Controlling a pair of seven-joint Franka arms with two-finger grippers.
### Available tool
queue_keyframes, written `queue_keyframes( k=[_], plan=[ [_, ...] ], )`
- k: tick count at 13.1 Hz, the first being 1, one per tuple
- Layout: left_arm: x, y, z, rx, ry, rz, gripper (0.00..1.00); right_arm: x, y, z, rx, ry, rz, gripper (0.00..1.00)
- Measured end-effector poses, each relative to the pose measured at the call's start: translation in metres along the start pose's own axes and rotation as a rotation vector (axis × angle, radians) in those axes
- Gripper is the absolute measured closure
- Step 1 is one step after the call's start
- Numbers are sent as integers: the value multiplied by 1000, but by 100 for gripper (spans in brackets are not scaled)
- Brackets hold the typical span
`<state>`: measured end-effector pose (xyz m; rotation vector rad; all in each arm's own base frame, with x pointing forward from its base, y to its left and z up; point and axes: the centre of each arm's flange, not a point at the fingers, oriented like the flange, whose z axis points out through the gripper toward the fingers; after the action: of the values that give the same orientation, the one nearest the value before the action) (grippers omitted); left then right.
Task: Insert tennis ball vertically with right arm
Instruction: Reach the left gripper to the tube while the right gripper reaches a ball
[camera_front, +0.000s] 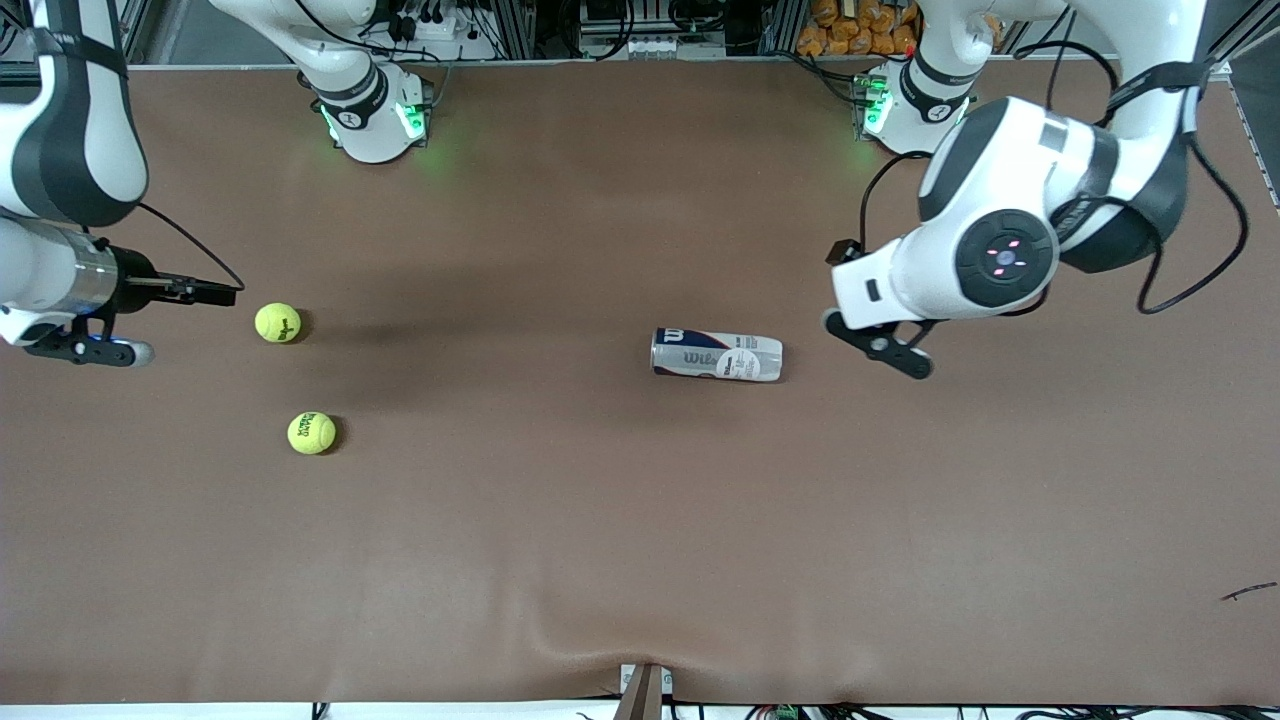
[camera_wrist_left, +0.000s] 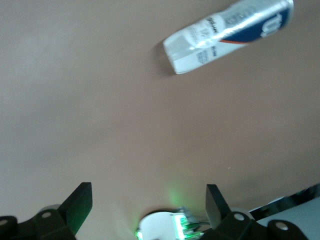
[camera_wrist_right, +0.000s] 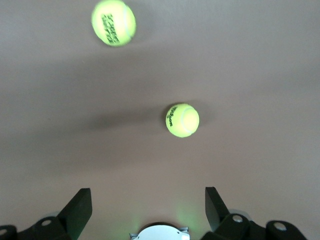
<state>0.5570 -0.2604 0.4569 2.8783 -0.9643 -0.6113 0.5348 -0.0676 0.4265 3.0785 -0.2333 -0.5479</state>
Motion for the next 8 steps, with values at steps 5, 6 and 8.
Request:
queue_keyframes(
  k=[5,6,8],
  plan=[
    [37,-6,32,-9,-9,437,0,4,22,86,15,-17,38,0],
    [47,2,41,18,-17,516,0,3,26,102,18,-27,44,0],
    [68,56,58,157,-85,652,0,4,29,129,24,-67,54,0]
  ],
)
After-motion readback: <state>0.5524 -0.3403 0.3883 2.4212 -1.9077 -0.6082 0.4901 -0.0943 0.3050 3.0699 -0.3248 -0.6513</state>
